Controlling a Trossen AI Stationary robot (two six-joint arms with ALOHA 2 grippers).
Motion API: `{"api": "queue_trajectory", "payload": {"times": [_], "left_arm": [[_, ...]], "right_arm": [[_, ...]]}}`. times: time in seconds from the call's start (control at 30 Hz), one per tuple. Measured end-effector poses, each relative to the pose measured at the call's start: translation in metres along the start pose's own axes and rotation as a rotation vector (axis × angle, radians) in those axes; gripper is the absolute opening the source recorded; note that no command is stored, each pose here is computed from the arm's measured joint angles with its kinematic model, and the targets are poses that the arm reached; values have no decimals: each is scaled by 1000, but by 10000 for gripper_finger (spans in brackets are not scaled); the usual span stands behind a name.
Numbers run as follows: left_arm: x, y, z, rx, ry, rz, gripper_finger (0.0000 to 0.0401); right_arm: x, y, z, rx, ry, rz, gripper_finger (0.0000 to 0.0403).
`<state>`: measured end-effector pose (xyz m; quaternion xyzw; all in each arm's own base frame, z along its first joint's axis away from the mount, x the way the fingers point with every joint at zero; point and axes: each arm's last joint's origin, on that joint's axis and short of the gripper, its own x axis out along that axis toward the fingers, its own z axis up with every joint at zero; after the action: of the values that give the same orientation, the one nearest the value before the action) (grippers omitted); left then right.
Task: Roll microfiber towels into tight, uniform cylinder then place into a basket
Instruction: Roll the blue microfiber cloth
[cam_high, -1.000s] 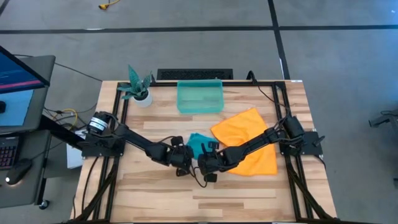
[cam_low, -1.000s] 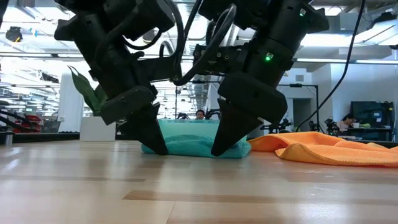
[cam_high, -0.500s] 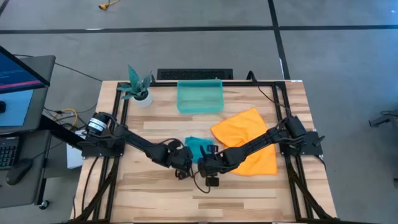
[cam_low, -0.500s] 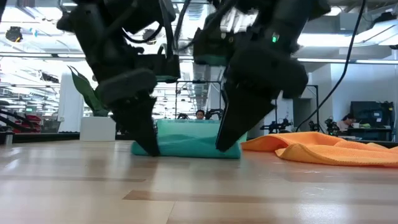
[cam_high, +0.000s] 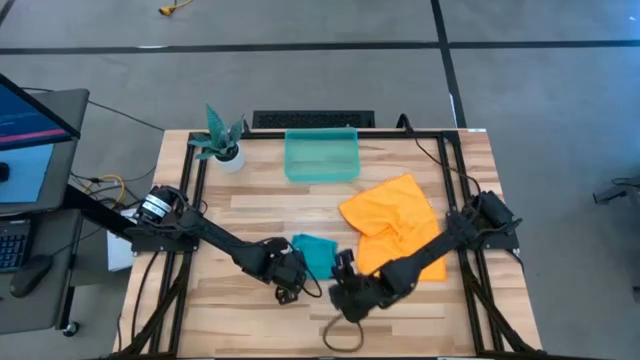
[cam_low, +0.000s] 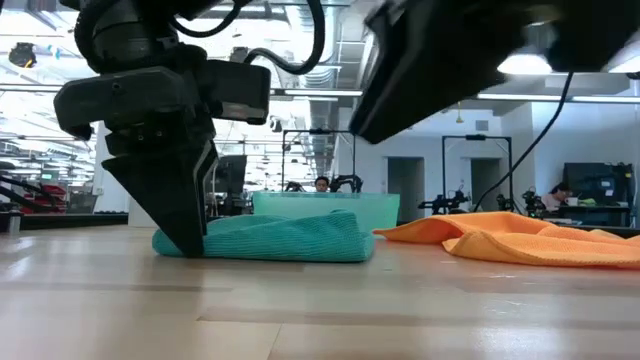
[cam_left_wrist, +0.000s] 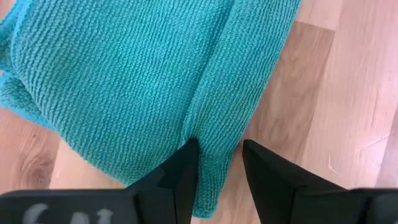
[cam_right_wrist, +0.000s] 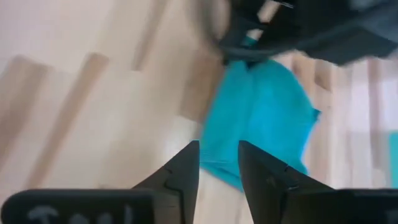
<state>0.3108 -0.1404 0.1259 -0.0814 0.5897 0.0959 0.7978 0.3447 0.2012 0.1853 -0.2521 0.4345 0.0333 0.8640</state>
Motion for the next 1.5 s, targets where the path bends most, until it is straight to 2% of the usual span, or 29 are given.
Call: {"api": "queue_trajectory", "payload": {"times": [0.2, 0.5, 0.57, 0.73, 0.9, 1.07, 1.13, 1.23, 1.5], "left_arm": [[0, 1, 1, -17, 1, 3, 122], [0, 1, 2, -16, -3, 3, 122], [0, 1, 2, -15, -3, 3, 122], [0, 1, 2, -15, -5, 3, 122], [0, 1, 2, -11, -7, 4, 122], [0, 1, 2, -12, -9, 3, 122], [0, 1, 2, -12, -13, 3, 122], [0, 1, 3, -13, -15, 3, 122], [0, 1, 3, -13, -19, 4, 122]], "right_arm": [[11, 19, -14, -83, -39, -4, 127], [26, 4, -19, 4, -88, -22, 130], [29, 1, -19, 58, -86, 17, 129], [35, -8, -19, 179, -76, 195, 130], [41, -9, -20, 190, -75, 224, 137], [55, -3, -23, 124, -68, 204, 139], [59, -1, -32, 74, -14, 177, 138], [76, 1, -30, 78, -57, 159, 135], [78, 4, -31, 28, -40, 116, 135]]}}
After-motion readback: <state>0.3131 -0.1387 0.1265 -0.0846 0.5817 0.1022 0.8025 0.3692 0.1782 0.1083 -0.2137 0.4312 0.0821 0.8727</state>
